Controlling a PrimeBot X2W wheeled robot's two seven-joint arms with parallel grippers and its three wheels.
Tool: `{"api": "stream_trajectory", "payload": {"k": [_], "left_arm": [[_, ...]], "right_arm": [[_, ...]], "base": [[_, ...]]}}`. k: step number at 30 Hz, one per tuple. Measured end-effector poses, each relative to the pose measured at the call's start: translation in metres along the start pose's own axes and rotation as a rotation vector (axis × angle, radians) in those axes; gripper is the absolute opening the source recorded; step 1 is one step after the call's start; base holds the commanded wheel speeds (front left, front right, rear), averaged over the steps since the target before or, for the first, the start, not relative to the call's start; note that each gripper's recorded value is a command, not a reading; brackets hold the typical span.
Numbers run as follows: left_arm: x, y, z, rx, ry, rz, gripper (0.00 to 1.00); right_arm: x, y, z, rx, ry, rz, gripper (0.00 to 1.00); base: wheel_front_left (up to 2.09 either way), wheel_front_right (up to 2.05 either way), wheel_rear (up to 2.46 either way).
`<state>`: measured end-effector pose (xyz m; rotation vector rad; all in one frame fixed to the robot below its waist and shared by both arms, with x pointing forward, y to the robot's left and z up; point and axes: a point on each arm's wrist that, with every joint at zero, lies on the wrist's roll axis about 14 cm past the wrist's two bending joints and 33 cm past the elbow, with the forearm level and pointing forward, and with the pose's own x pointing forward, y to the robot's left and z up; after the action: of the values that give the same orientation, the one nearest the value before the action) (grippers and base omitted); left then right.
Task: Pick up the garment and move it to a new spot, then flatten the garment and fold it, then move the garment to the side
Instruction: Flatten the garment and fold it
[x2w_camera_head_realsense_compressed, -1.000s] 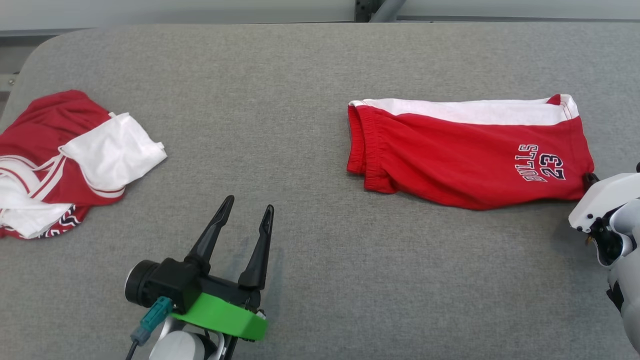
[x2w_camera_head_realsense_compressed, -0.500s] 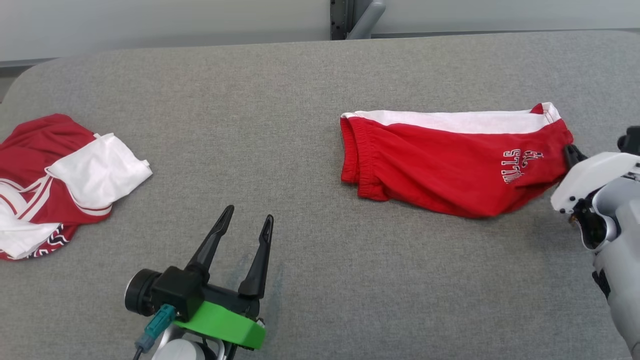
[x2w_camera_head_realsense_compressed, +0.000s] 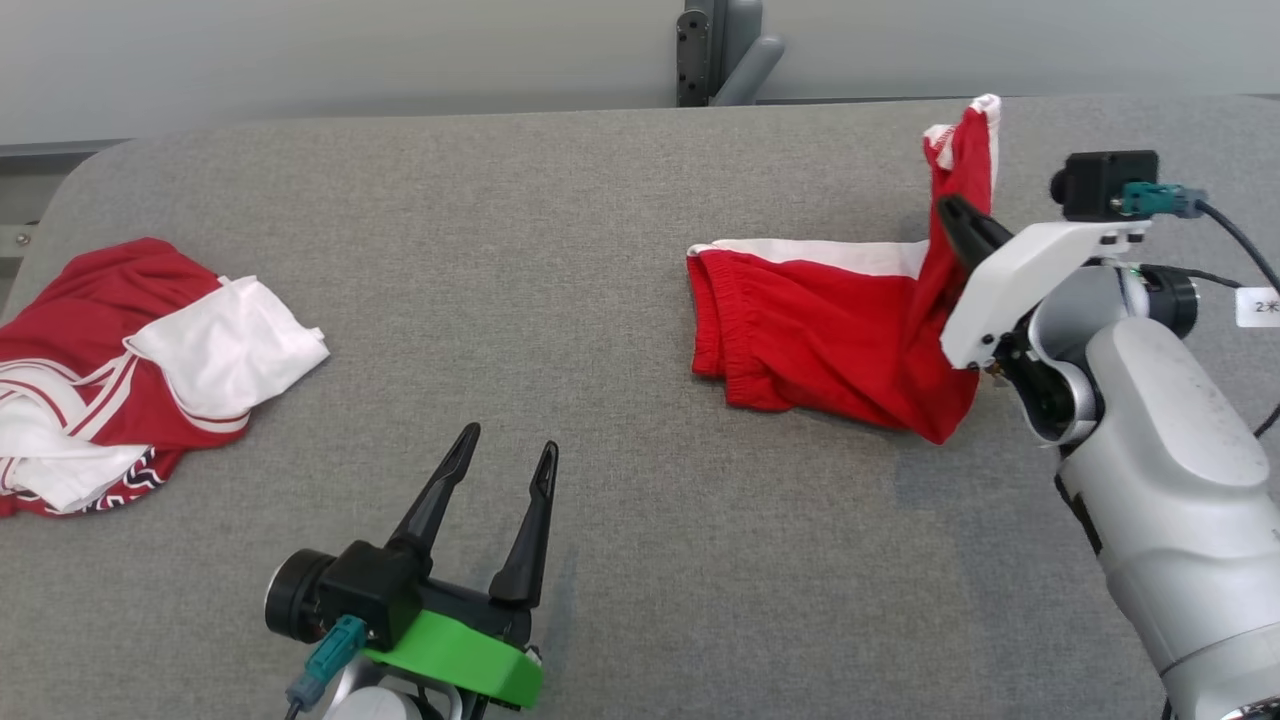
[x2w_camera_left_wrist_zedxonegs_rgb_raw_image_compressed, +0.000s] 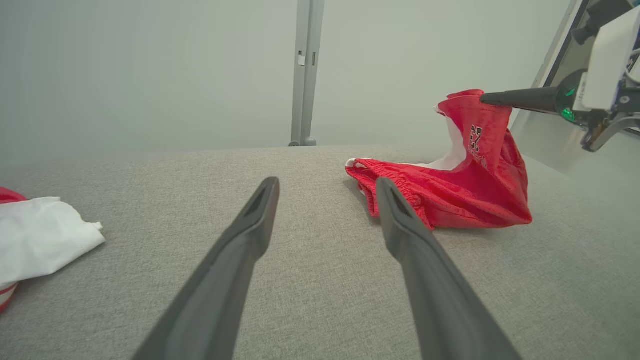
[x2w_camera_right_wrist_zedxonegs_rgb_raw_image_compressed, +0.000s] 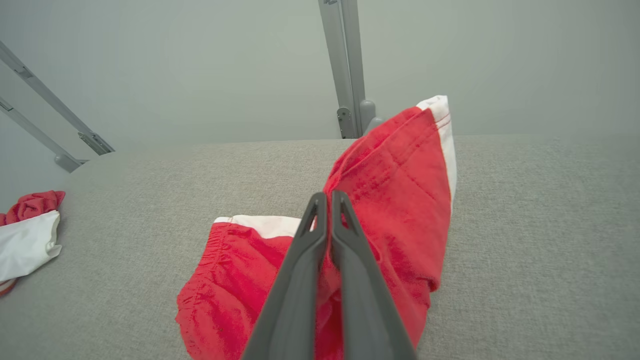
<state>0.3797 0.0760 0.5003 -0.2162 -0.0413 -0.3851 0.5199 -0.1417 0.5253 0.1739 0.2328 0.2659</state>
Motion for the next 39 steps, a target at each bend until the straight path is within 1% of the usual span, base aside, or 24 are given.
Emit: {"api": "stream_trajectory", "payload": {"k": [6,10,17,21,22,23,24,25,28,32,37,39], "left_arm": [[-0.005,0.008,0.002,0.000,-0.005,0.031,1.00],[-0.007,0.010,0.001,-0.020,-0.003,0.045,1.00],[-0.005,0.010,0.002,-0.032,-0.007,0.048,1.00],[-0.007,0.015,0.001,-0.033,-0.004,0.064,1.00],[-0.007,0.016,0.001,-0.033,-0.004,0.066,1.00],[-0.007,0.017,0.001,-0.032,-0.004,0.068,1.00],[-0.008,0.017,0.001,-0.032,-0.004,0.070,1.00],[-0.008,0.017,0.001,-0.031,-0.005,0.071,1.00],[-0.009,0.015,0.003,-0.028,-0.010,0.066,1.00],[-0.010,0.012,0.002,-0.024,-0.007,0.059,1.00],[-0.011,0.010,0.000,-0.025,-0.003,0.061,1.00],[-0.008,0.012,0.004,-0.024,-0.016,0.065,1.00]], "right_arm": [[0.010,0.056,-0.001,-0.025,0.016,0.133,0.00],[0.015,0.088,-0.016,-0.010,0.064,0.200,0.00],[0.020,0.120,-0.055,-0.014,0.178,0.267,0.00],[0.021,0.132,-0.071,-0.019,0.218,0.295,0.00],[0.020,0.135,-0.073,-0.018,0.221,0.300,0.07],[0.019,0.137,-0.074,-0.023,0.221,0.307,0.29],[0.018,0.140,-0.074,-0.023,0.221,0.313,0.55],[0.016,0.142,-0.073,-0.020,0.214,0.320,1.00],[0.006,0.157,-0.066,0.018,0.169,0.360,1.00],[-0.005,0.159,-0.052,0.035,0.085,0.369,1.00],[-0.022,0.127,-0.037,-0.013,-0.039,0.303,1.00],[-0.030,0.113,-0.032,-0.008,-0.091,0.265,1.00]], "base": [[0.00,0.00,0.00],[0.00,0.00,0.00],[0.00,0.00,0.00],[0.00,0.00,0.00],[0.00,0.00,0.00],[0.00,0.00,0.00],[0.00,0.00,0.00],[0.00,0.00,0.00],[0.00,0.00,0.00],[0.00,0.00,0.00],[0.00,0.00,0.00],[0.00,0.00,0.00]]}}
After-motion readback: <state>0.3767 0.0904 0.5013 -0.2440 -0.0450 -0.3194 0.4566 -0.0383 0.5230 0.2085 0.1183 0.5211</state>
